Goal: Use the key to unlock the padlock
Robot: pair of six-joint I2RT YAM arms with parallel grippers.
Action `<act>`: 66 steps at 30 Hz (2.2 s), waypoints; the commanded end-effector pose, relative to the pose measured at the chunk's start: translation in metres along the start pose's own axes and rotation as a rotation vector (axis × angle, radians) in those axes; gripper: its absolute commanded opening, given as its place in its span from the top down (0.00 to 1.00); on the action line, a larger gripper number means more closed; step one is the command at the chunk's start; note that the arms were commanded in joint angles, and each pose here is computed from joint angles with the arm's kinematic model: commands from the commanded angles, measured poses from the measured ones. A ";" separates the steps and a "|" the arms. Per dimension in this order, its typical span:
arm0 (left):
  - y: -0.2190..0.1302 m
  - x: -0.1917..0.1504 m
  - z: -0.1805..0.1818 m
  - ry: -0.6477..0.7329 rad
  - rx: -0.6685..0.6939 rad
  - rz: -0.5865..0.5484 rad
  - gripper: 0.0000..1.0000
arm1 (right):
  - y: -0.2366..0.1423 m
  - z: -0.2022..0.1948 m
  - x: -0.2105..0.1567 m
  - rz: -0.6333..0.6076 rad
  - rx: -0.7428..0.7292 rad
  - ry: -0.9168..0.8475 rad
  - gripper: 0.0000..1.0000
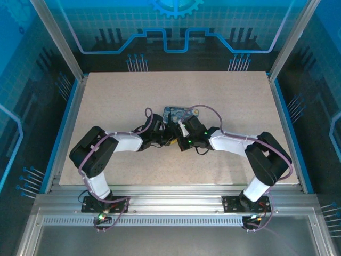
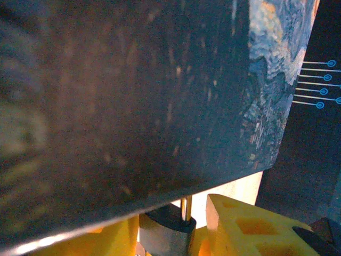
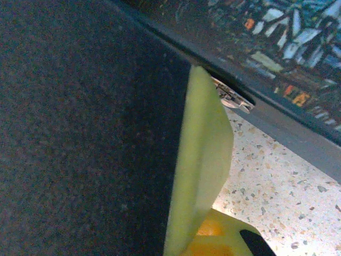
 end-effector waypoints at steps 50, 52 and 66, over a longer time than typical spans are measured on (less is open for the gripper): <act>-0.048 0.068 -0.007 0.058 -0.028 -0.223 0.54 | 0.002 -0.014 -0.015 0.212 -0.033 -0.303 1.00; -0.048 0.068 -0.008 0.057 -0.030 -0.222 0.54 | 0.003 -0.014 -0.017 0.232 -0.029 -0.312 1.00; -0.049 0.065 -0.009 0.057 -0.045 -0.201 0.53 | 0.009 -0.013 -0.020 0.273 -0.030 -0.349 1.00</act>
Point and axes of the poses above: each hand's point on the last joint's axis, 136 mm out from that joint toward the fingers, its own y axis out along the fingers, its own z axis along the line the jaws close on, x = y × z, the point moved 4 cm from there along -y, back along the fingers, and after that the axes turned 8 degrees about -y, right-handed, at the moved point
